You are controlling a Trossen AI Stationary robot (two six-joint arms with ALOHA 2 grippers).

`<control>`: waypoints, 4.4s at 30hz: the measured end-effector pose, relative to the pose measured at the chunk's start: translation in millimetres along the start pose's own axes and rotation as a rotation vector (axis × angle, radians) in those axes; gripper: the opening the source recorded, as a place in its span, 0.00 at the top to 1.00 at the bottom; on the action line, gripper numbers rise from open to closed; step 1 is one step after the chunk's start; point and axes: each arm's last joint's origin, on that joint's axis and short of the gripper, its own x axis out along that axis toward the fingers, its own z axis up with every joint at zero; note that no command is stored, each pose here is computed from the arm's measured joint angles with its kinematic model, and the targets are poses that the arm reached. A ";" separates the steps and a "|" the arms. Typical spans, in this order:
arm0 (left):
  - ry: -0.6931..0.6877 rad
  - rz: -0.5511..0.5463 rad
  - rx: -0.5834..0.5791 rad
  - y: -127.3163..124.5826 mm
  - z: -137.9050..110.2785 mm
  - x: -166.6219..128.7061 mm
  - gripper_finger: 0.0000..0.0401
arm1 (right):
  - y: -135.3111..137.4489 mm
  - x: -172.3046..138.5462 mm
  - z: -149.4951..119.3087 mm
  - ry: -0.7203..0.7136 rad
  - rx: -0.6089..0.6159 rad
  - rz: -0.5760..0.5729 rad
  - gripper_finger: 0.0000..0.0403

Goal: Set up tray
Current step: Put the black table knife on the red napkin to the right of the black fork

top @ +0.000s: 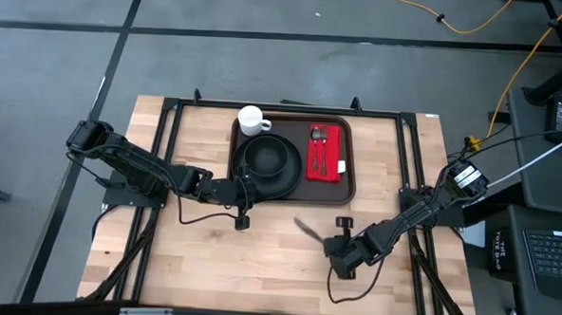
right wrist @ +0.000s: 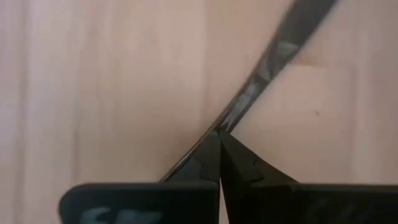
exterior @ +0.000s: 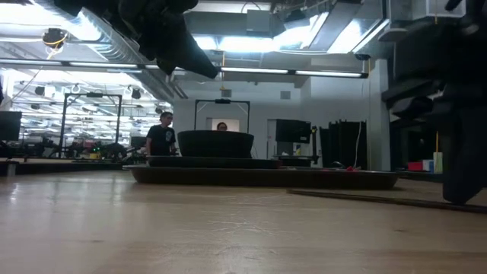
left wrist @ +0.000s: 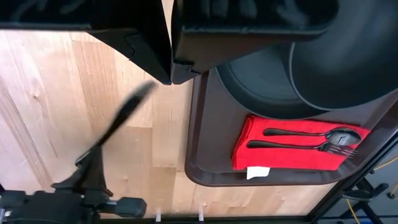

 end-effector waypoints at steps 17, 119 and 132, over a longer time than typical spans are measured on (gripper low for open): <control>0.000 0.001 0.000 0.0 0.0 0.0 0.99 | 1.1 -9.2 5.6 -0.055 -0.029 0.050 1.00; 0.166 -0.153 0.047 -115.3 24.1 36.2 0.99 | -4.6 -33.8 -45.6 0.057 0.212 0.078 1.00; 0.168 -0.150 0.021 -115.2 24.0 36.2 0.99 | -4.3 -27.0 -53.1 0.033 0.199 0.092 1.00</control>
